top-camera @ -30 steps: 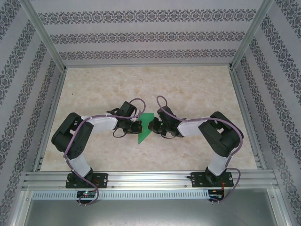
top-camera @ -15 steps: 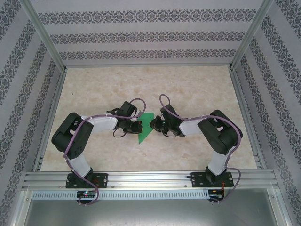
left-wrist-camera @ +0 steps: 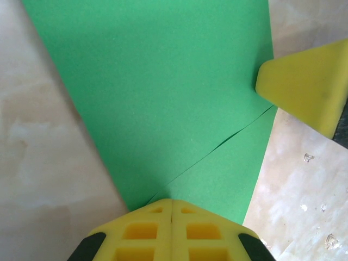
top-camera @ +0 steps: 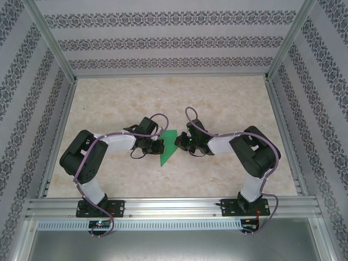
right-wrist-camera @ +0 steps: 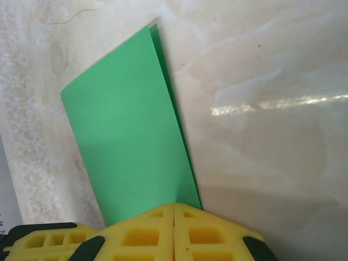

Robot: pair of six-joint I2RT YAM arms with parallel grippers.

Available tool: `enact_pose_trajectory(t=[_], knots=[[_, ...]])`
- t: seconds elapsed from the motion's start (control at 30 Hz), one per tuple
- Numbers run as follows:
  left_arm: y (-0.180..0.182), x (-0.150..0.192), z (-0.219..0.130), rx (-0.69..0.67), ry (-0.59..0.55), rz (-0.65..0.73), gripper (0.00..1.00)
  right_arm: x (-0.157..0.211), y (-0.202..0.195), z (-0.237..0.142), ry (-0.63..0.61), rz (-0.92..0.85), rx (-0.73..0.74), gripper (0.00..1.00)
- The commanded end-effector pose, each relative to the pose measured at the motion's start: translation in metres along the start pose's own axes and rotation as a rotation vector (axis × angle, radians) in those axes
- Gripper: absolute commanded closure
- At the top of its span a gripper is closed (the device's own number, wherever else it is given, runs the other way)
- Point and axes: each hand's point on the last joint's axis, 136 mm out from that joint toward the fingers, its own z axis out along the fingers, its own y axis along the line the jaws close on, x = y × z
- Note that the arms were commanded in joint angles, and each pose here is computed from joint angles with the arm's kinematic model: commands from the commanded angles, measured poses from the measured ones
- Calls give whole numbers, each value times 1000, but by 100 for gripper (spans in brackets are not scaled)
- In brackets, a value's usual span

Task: Fold a paper plane with a square sheet of paper (pick it up from the middle)
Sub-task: Third fold the triangle at the center of the table.

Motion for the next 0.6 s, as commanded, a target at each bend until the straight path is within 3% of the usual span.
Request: enact_pose_trajectory(t=[0.0,0.23,0.57], knots=[[28,17,6,-98,53,-54,100,0,-4,-3,-15,-1,13,93],[28,17,3,-104,42,-90,100,5,31,-35,-57,-54,-45,92],[28,13,1,-114,36,-93,100,47,34,-7,0,-15,-88,93]])
